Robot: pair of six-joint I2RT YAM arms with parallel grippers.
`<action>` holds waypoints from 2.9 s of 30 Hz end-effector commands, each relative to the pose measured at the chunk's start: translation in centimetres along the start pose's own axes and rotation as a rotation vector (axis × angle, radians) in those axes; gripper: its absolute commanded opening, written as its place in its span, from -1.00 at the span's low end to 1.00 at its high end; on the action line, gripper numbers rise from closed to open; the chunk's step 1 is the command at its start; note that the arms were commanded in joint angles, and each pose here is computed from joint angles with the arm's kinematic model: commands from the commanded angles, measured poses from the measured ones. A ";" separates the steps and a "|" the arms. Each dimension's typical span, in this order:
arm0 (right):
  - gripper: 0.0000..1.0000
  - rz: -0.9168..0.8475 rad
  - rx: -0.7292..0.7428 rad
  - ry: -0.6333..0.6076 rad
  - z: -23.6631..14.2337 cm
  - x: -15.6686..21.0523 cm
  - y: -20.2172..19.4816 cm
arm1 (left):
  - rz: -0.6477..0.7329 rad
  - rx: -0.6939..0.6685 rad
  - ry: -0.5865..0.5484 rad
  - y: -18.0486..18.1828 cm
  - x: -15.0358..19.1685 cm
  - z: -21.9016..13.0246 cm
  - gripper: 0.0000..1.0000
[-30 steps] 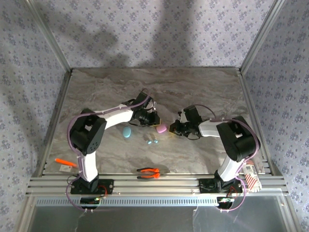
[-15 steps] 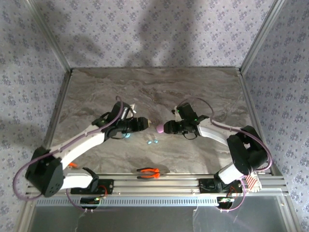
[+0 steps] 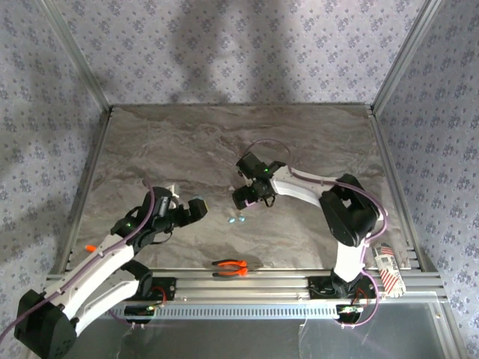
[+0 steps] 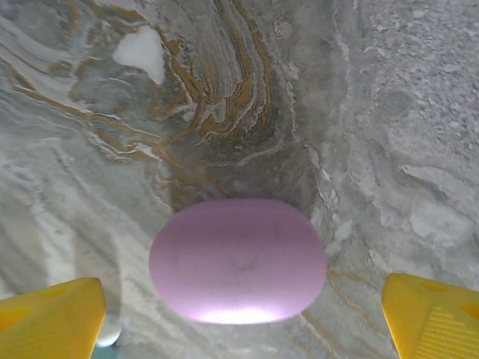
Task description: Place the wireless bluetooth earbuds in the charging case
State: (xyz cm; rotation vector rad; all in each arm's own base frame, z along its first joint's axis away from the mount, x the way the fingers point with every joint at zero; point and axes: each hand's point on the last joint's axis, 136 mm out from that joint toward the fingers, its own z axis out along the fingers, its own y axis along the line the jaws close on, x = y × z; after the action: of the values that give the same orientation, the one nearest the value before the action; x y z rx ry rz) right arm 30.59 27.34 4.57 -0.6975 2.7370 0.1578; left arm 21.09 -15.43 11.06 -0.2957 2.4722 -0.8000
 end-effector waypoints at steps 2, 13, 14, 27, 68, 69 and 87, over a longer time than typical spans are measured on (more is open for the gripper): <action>0.88 -0.077 0.094 0.098 1.0 0.7 -0.8 | -0.010 -0.001 0.002 0.4 0.2 -0.3 1.00; 0.43 -0.020 0.106 0.164 2.5 -0.1 -1.4 | -0.007 0.006 0.007 0.6 0.5 -0.4 0.99; 0.40 -0.017 0.104 0.168 2.6 -0.1 -1.5 | -0.007 0.006 0.010 0.6 0.6 -0.4 0.99; 0.11 0.146 0.134 0.150 1.0 -1.2 -7.0 | -0.013 0.021 0.005 0.3 0.4 -0.7 0.99; 1.00 0.434 0.054 -0.161 -10.0 -1.8 -14.6 | 0.047 -0.068 0.000 -4.1 -5.4 0.2 0.99; 1.00 0.429 0.026 -0.175 -10.6 -1.6 -13.8 | 0.051 -0.074 -0.006 -4.2 -5.7 0.2 1.00; 1.00 0.450 -0.248 -0.318 -12.2 -2.6 -10.8 | 0.052 -0.115 -0.005 -4.6 -8.0 1.1 0.99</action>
State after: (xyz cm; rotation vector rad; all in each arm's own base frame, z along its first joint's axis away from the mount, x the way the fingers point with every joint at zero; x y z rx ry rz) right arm 34.96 16.07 16.04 -0.0876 2.5591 0.5748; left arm 28.34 -16.94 15.83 -0.2872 2.5152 -0.6498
